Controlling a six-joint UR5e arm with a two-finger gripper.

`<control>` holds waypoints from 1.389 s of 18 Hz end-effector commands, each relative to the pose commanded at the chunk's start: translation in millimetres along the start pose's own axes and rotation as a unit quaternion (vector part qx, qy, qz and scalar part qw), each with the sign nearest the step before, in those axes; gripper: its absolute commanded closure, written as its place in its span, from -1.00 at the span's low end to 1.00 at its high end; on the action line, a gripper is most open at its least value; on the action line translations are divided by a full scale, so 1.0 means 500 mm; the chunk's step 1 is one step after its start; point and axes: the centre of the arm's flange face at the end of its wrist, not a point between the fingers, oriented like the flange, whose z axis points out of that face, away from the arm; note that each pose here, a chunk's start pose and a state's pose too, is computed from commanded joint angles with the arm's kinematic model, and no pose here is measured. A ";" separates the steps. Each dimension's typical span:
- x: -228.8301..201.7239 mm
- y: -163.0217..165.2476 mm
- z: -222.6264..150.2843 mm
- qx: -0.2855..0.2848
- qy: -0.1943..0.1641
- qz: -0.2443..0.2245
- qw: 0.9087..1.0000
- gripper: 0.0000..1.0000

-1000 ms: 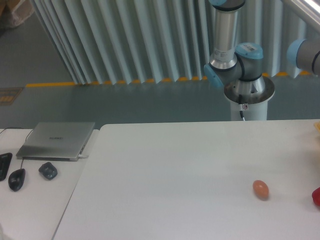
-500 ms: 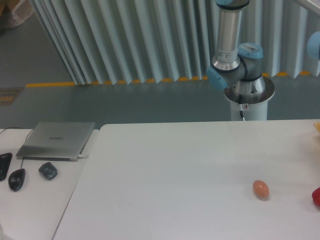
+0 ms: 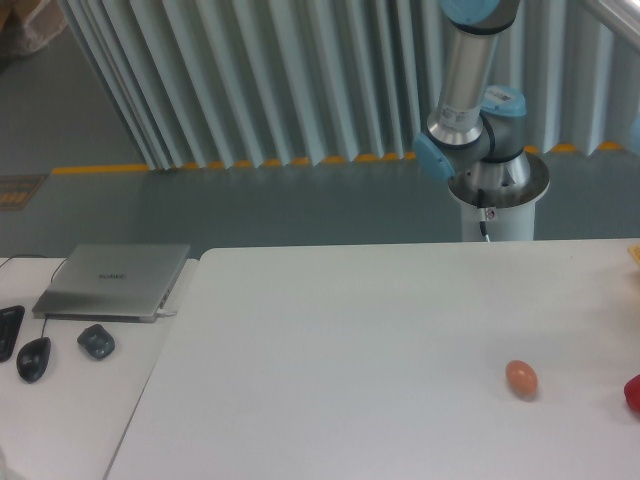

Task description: Place the triangular bread on the table

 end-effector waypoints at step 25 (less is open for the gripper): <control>-0.018 0.058 -0.002 -0.009 -0.001 -0.043 0.999 0.30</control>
